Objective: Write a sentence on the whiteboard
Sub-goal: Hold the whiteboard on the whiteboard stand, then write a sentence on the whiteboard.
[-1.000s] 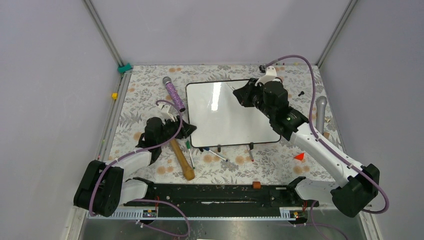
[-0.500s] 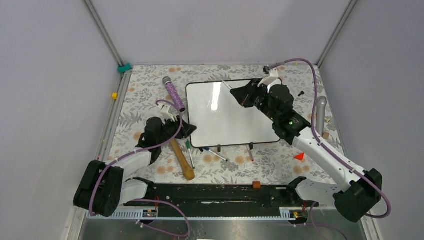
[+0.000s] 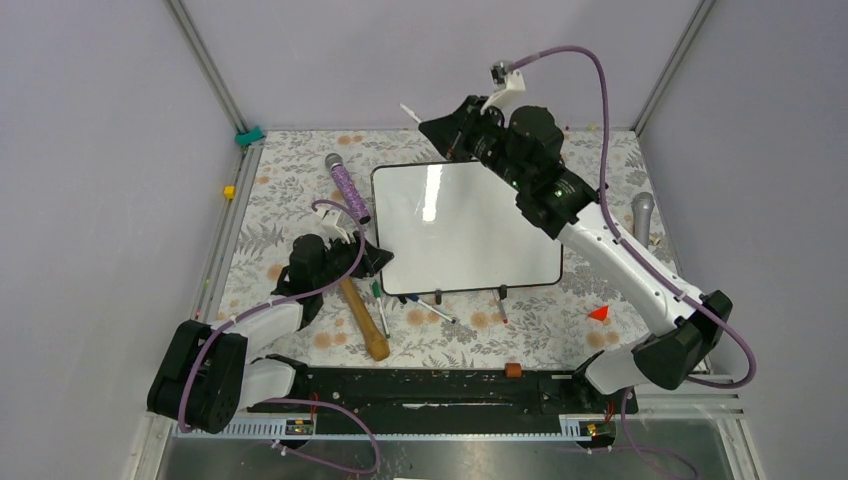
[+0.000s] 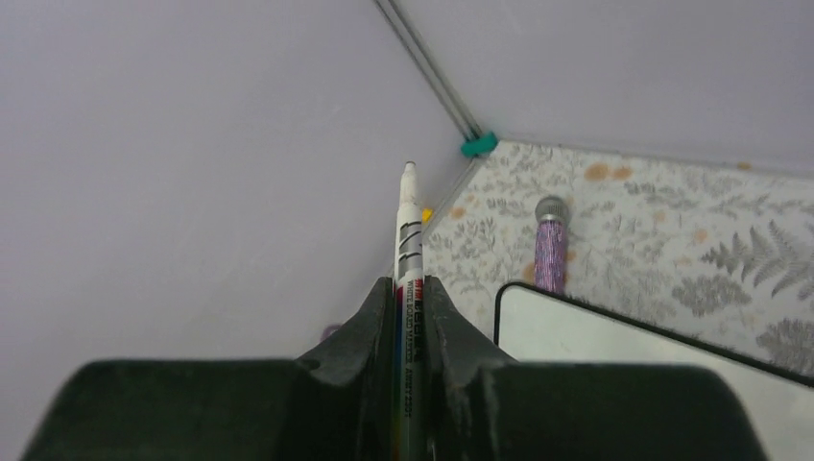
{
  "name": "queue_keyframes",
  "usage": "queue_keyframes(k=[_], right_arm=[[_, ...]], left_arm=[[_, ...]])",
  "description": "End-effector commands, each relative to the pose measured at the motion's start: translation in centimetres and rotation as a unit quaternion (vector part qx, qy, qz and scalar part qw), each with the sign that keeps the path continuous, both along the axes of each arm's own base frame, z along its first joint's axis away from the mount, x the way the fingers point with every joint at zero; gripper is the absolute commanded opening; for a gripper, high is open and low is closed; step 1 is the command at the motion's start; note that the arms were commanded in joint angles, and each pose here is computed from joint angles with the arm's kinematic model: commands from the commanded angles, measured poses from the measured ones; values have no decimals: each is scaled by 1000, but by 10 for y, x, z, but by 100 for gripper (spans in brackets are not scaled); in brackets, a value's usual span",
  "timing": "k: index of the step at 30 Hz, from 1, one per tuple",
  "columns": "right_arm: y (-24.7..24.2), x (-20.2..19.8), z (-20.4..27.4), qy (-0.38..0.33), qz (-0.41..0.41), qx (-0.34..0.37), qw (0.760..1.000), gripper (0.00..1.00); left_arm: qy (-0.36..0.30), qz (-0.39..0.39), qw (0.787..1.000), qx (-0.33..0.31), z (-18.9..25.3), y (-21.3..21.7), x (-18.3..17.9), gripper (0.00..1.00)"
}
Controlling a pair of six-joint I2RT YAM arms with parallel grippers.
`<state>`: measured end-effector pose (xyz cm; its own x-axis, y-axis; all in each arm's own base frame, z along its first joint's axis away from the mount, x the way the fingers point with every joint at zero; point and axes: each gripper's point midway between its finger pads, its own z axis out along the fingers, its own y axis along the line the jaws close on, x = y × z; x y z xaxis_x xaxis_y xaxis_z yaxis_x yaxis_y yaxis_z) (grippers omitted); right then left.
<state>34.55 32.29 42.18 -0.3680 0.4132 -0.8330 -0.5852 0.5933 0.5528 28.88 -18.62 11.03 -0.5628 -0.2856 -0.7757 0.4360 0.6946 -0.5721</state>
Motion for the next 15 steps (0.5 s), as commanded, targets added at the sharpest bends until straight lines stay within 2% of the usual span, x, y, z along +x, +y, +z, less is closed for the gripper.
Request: queue_keyframes(k=[1, 3, 5, 9, 15], right_arm=[[-27, 31, 36, -40, -120, -31, 991, 0], [-46, 40, 36, -31, -177, -41, 983, 0], [-55, 39, 26, -18, -192, -60, 979, 0], [-59, 23, -7, 9, -173, -92, 980, 0], [-51, 5, -30, 12, -134, -118, 984, 0]], left_arm=[[-39, -17, 999, -22, 28, -11, 8, 45], [-40, -18, 999, -23, 28, -11, 8, 45], [-40, -17, 999, -22, 28, -10, 7, 45], [-42, -16, 999, -20, 28, -9, 7, 45], [-35, -23, 999, -21, 27, -12, 9, 43]])
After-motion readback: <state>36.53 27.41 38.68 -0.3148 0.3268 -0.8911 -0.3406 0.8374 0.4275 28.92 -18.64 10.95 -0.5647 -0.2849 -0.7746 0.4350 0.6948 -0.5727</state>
